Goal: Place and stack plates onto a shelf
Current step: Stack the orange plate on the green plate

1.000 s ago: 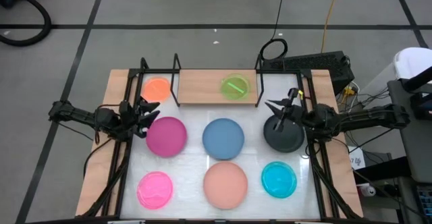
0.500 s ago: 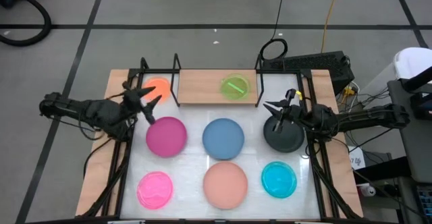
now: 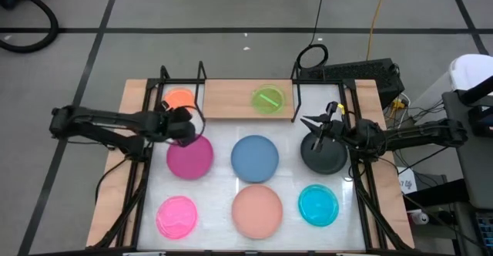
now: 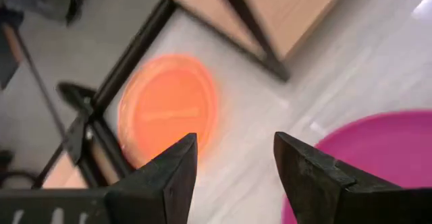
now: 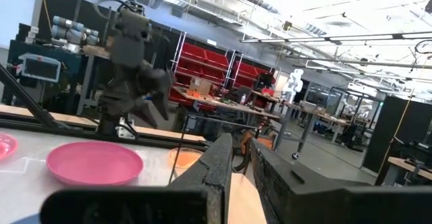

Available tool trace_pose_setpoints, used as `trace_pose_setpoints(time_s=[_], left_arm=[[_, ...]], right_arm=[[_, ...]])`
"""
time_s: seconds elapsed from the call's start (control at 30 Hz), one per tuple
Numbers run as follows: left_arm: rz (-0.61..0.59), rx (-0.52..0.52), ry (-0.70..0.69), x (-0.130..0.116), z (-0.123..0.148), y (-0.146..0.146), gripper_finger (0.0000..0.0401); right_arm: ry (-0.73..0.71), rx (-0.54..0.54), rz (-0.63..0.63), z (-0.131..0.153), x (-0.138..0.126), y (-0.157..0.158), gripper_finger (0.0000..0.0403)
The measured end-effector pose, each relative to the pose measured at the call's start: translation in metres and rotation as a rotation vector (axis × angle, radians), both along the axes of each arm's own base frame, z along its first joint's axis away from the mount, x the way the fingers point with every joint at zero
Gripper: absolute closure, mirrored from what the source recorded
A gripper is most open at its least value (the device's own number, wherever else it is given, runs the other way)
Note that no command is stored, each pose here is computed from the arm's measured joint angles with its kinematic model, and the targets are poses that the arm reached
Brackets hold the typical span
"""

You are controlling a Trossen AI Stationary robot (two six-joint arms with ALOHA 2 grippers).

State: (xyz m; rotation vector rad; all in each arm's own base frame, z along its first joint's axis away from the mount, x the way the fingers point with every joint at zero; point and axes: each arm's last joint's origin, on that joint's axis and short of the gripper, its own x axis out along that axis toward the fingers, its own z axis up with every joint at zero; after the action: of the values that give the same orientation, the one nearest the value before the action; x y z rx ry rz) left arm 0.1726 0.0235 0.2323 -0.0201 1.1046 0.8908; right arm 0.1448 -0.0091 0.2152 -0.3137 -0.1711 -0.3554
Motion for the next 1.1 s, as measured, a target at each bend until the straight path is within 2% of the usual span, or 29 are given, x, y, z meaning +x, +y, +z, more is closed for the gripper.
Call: trace_pose_setpoints(time_s=[0.2, 0.37, 0.53, 0.8, 0.93, 1.1], left_arm=[[0.116, -0.01, 0.064, -0.002, -0.019, 0.016, 0.0199], [0.21, -0.007, -0.039, -0.015, -0.043, 0.025, 0.0199], [0.319, -0.052, -0.159, -0.026, -0.058, 0.036, 0.0199], [0.498, -0.062, -0.187, -0.045, -0.08, 0.053, 0.0199], [0.515, -0.055, -0.173, -0.052, -0.09, 0.059, 0.0199], [0.445, -0.03, -0.155, -0.053, -0.096, 0.064, 0.0199]], right_arm=[[0.0, 0.002, 0.002, 0.0, 0.0, 0.0, 0.036], [0.017, 0.005, 0.003, -0.002, 0.0, 0.0, 0.036], [0.015, 0.02, 0.007, -0.002, 0.0, 0.0, 0.036], [0.015, 0.019, 0.007, -0.002, 0.0, 0.0, 0.036], [0.015, 0.019, 0.007, -0.002, 0.0, 0.0, 0.036], [0.016, 0.016, 0.006, -0.002, 0.0, 0.0, 0.036]])
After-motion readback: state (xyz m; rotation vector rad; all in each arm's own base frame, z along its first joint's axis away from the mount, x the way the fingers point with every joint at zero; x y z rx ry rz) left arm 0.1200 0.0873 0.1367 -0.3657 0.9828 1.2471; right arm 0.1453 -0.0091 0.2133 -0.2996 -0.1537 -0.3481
